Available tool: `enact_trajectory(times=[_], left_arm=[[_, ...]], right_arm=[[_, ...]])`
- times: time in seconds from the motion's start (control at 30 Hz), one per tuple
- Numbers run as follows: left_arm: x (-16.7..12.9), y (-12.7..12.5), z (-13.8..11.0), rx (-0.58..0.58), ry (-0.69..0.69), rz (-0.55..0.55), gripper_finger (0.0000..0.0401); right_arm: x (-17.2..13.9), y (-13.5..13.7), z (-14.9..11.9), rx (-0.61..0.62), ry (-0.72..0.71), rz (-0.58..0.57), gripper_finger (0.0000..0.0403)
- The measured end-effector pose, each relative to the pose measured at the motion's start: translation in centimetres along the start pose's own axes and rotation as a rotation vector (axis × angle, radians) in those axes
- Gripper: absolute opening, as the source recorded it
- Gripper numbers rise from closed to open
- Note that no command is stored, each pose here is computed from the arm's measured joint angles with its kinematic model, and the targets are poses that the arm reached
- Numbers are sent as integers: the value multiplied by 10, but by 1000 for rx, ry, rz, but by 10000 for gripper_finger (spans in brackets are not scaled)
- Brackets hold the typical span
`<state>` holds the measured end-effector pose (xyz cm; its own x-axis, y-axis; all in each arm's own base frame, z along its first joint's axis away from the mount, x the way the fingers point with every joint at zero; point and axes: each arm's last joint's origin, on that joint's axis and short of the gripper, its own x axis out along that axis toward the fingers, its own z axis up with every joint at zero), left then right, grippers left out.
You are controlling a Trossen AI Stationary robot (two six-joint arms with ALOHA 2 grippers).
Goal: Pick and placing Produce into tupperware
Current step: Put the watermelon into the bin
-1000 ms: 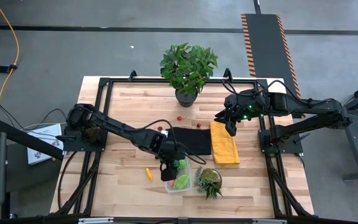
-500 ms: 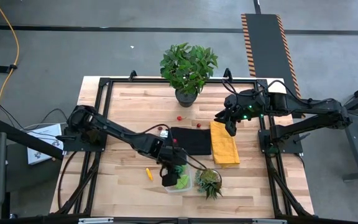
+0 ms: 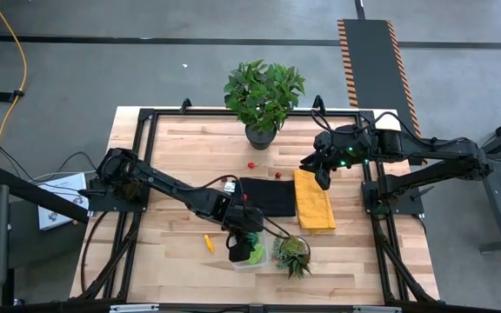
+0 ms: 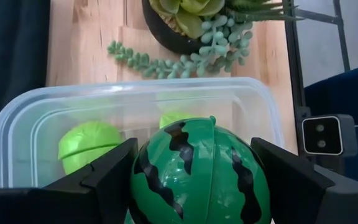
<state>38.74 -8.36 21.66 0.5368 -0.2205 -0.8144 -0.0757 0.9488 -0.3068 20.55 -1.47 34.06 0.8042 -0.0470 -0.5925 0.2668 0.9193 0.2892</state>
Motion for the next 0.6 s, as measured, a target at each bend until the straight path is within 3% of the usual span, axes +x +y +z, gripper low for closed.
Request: enact_trajectory(times=[0.5,0.6], left_arm=[[0,2,-2,-5,20,12,274],[0,3,-5,-9,50,27,292]], right_arm=[[0,0,0,-2,0,0,83],[0,0,0,-4,0,0,83]])
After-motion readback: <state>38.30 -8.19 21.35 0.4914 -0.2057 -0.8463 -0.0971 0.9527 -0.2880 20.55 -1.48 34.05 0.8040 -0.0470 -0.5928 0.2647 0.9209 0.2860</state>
